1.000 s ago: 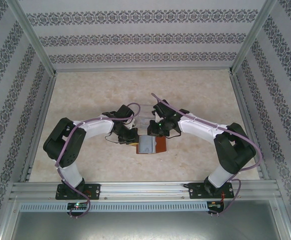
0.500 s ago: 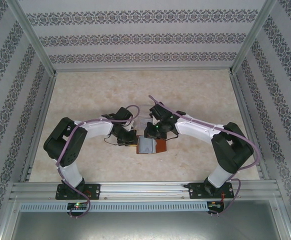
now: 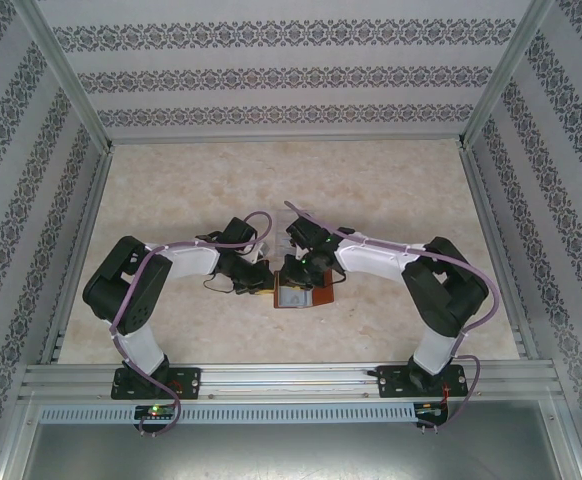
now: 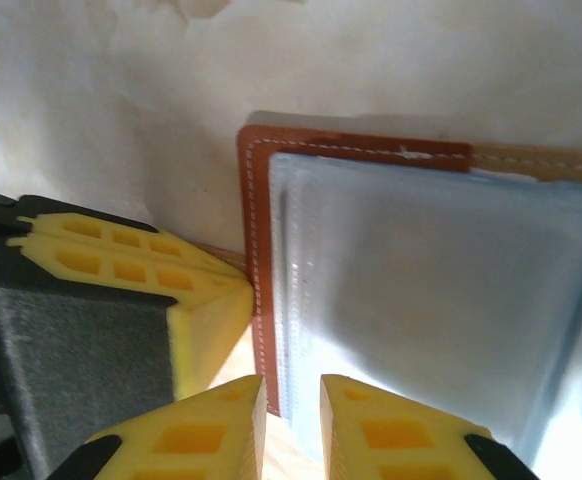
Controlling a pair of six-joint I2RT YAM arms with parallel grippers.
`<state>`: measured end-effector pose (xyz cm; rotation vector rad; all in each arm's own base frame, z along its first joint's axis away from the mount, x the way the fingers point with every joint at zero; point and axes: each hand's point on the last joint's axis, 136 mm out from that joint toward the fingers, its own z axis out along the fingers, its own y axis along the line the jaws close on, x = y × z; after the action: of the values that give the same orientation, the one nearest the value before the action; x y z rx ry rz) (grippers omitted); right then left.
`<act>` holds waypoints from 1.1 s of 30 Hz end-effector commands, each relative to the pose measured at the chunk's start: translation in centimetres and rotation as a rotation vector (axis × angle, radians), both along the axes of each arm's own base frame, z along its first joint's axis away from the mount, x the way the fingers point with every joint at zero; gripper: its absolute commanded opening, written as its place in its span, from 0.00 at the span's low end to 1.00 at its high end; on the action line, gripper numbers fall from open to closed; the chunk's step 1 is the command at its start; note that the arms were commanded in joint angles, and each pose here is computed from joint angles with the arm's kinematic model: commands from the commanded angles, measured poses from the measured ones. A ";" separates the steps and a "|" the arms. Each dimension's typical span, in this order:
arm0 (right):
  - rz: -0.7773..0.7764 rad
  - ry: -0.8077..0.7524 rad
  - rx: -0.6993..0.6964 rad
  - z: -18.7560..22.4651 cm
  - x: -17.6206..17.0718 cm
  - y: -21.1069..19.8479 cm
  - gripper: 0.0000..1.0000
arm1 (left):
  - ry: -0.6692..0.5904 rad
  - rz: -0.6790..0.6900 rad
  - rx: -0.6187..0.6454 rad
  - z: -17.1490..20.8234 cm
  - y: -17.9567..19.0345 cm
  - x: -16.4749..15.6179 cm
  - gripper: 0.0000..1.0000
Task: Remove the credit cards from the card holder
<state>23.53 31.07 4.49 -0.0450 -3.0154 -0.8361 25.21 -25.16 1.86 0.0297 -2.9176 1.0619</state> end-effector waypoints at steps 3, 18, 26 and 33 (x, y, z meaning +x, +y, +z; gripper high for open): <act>0.008 0.013 0.024 0.1 0.2 1.7 0.22 | 0.040 0.019 0.037 -1.4 1.1 -1.0 0.08; -0.001 0.032 -0.070 -1.1 -0.3 0.1 0.32 | 0.046 0.020 0.022 -1.4 1.1 -1.1 0.08; -0.008 0.028 -0.152 -1.3 -0.5 -1.3 0.35 | 0.045 0.021 0.023 -1.3 1.2 -1.1 0.08; -0.013 0.021 -0.228 -1.4 -0.5 -2.6 0.37 | 0.048 0.022 0.024 -1.3 1.4 -1.2 0.08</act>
<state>23.37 29.55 3.32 -0.0842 -3.0514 -0.6054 25.21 -25.07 1.83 0.0353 -2.9035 1.1040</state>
